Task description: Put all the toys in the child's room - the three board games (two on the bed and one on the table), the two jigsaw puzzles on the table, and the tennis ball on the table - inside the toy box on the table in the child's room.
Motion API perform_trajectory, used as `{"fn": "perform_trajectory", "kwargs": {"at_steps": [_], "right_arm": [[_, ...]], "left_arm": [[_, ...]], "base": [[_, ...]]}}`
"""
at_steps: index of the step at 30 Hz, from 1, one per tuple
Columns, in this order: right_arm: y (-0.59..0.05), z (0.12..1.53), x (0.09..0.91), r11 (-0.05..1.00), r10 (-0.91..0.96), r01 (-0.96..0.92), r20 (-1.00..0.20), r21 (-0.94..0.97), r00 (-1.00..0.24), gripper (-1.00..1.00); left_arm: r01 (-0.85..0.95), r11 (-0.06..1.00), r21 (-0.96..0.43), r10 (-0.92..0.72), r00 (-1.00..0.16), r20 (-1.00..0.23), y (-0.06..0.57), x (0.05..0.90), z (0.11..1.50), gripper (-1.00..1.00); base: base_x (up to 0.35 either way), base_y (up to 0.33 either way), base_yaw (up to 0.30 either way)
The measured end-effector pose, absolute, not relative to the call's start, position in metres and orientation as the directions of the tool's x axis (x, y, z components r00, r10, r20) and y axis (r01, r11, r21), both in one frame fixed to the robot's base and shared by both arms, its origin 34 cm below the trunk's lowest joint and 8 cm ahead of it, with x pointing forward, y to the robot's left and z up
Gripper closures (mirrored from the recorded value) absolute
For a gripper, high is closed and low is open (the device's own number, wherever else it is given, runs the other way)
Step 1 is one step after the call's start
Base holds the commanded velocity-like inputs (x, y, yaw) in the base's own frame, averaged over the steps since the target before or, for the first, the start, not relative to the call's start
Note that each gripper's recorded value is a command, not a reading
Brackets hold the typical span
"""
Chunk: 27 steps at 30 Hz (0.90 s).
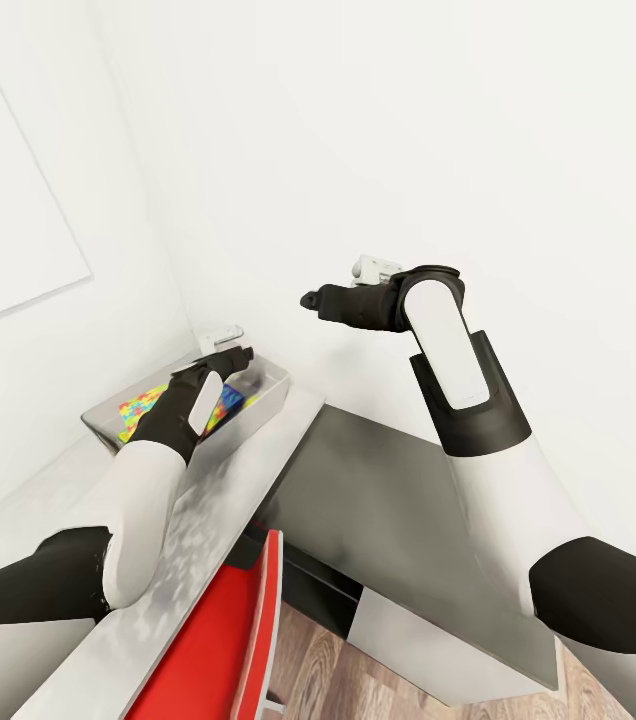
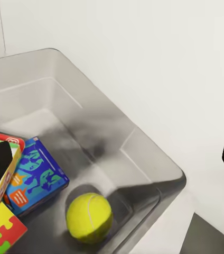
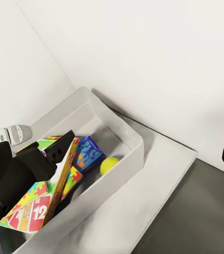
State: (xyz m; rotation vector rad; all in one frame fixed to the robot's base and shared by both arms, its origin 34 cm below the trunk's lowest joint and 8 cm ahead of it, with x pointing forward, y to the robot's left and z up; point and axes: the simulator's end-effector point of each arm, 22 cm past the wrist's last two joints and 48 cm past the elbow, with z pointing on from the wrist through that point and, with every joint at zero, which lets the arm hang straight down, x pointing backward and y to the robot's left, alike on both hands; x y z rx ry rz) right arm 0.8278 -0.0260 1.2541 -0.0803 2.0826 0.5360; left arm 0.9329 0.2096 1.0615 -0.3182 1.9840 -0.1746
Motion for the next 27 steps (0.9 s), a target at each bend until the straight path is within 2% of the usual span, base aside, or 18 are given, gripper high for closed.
{"fn": "perform_trajectory", "kwargs": {"at_steps": [13,23,27], "right_arm": [[-0.027,1.263,0.825,0.903,0.153,-0.266,-0.83,0.338,-0.536,-1.0],[-0.026,1.273,0.821,0.902,0.153,-0.272,-0.837,0.335,-0.525,-1.0],[-0.026,1.278,0.819,0.902,0.153,-0.274,-0.84,0.333,-0.52,-1.0]], "left_arm": [[-0.134,0.954,-0.268,-0.299,-0.404,-0.864,0.209,0.931,1.068,-1.0],[-0.097,0.962,-0.255,-0.257,-0.63,-0.733,0.203,0.898,1.074,-1.0],[-0.12,0.953,-0.279,-0.282,-0.687,-0.67,0.218,0.882,1.08,-1.0]], "base": [[0.0,0.0,0.0],[0.0,0.0,0.0],[0.0,0.0,0.0]]}}
